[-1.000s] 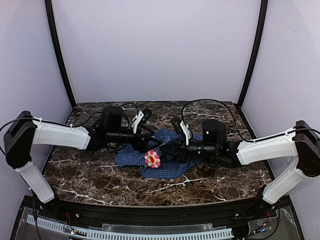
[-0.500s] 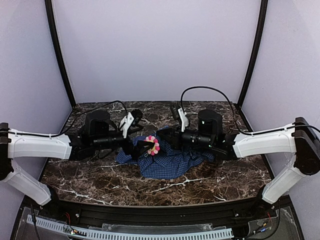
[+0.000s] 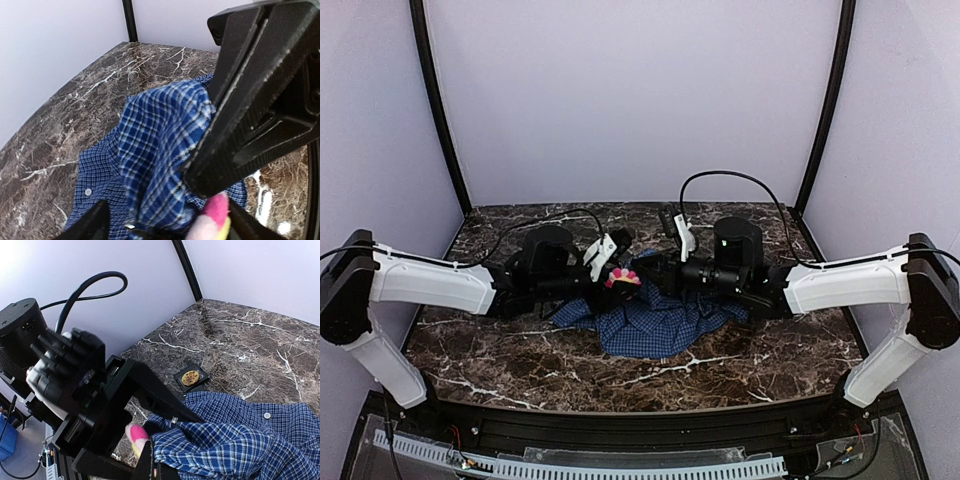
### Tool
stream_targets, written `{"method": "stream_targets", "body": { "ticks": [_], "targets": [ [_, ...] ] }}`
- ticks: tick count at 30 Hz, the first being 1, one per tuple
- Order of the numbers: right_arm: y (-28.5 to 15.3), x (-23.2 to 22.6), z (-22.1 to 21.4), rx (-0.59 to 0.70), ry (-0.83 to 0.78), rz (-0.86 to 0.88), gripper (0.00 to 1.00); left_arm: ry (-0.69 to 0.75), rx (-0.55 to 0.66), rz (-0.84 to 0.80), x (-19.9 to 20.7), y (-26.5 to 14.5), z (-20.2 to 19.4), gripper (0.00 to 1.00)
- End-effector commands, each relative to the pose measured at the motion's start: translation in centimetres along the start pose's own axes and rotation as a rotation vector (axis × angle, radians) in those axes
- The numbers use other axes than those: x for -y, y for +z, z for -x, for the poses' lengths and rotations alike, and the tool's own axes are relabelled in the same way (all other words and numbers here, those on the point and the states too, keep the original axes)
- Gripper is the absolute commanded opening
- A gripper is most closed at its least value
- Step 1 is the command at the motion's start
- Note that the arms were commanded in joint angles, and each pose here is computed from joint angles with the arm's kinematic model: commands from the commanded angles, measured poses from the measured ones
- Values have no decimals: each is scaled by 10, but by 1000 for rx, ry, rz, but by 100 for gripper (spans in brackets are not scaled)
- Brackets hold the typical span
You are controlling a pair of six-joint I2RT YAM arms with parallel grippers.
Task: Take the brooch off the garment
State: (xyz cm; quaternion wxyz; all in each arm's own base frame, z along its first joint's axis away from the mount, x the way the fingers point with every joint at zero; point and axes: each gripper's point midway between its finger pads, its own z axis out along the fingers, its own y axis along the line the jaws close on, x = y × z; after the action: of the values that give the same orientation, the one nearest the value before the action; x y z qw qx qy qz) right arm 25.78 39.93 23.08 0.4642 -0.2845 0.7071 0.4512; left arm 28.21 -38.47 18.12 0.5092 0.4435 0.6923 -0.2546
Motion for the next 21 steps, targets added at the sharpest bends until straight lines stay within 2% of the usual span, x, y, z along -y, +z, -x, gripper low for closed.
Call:
{"method": "stream_targets", "body": {
  "ticks": [1, 2, 3, 4, 6, 10, 13, 15, 17, 21],
  "targets": [
    [-1, -2, 10, 19, -10, -16, 0, 16, 59, 26, -5, 6, 19, 48],
    [-3, 0, 10, 19, -15, -32, 3, 16, 62, 28, -6, 7, 20, 37],
    [-5, 2, 11, 19, -22, -43, 9, 13, 62, 27, -6, 7, 19, 32],
    [-8, 4, 11, 21, -27, -57, 19, 12, 64, 29, -6, 7, 19, 23],
    [-16, 7, 12, 31, -37, -82, 31, 8, 61, 37, -8, 7, 19, 12],
    [-35, 24, 8, 57, -39, -161, 55, 4, 57, 44, -9, 5, 20, 5],
    [-43, 36, -2, 59, -45, -203, 69, 1, 44, 31, -7, 3, 19, 2],
    [-45, 44, -13, 44, -56, -218, 73, -2, 40, 22, -6, 1, 20, 1],
    [-41, 50, -22, 26, -67, -228, 74, -5, 40, 12, -4, -2, 20, 1],
    [-29, 61, -32, -11, -84, -259, 61, -11, 32, -10, -1, -6, 19, 1]
  ]
}}
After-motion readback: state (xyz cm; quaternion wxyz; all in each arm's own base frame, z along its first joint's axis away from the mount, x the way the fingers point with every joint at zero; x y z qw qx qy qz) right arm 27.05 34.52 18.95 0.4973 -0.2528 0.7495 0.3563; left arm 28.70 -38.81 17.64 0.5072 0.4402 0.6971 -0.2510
